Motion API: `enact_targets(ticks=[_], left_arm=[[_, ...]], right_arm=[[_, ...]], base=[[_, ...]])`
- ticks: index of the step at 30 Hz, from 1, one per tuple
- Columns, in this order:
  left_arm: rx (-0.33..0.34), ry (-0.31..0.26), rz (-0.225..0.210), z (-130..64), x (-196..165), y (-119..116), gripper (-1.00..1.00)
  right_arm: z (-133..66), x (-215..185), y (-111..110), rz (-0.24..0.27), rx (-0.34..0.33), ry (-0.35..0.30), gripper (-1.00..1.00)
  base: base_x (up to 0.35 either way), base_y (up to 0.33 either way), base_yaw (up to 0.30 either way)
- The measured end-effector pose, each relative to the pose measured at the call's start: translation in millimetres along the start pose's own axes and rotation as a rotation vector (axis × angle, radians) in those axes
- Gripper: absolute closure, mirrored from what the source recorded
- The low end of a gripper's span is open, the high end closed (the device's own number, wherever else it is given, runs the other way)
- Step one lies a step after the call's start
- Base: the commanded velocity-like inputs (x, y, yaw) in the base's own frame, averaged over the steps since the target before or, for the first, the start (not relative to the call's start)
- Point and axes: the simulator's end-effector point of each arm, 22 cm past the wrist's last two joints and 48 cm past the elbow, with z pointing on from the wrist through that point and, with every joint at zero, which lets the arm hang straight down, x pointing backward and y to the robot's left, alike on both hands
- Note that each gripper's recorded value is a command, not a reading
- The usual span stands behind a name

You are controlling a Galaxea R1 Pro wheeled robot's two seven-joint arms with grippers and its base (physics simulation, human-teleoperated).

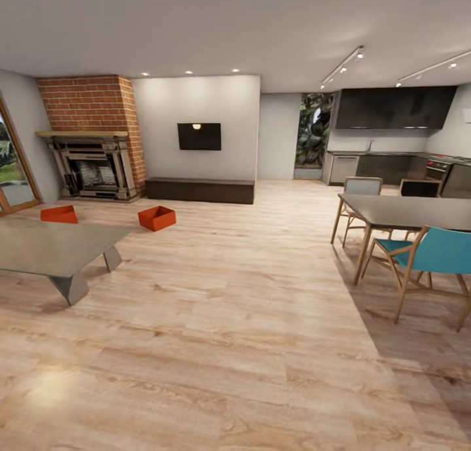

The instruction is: Move the two storage containers from the living room to the garage. In the garage, place one container on the floor and stack the other container on top of it (either order is fine).

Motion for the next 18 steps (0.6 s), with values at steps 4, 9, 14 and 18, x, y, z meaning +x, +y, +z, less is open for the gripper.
enact_targets(ticks=[4,9,14,18], left_arm=[[0.0,0.001,-0.001,0.0,0.4,0.2,-1.0],[0.0,0.001,-0.001,0.0,0.5,0.3,-1.0],[-0.001,0.001,0.0,0.0,0.5,0.3,-1.0],[0.0,0.001,0.0,0.0,0.6,0.0,-1.0]], right_arm=[[0.0,0.1,0.0,0.0,0.0,0.0,-1.0],[0.0,0.2,0.1,0.0,0.0,0.0,-1.0],[0.0,0.2,0.1,0.0,0.0,0.0,-1.0],[0.0,0.2,0.1,0.0,0.0,0.0,-1.0]], base=[[0.324,0.0,0.0],[0.324,0.0,0.0],[0.324,0.0,0.0],[0.324,0.0,0.0]])
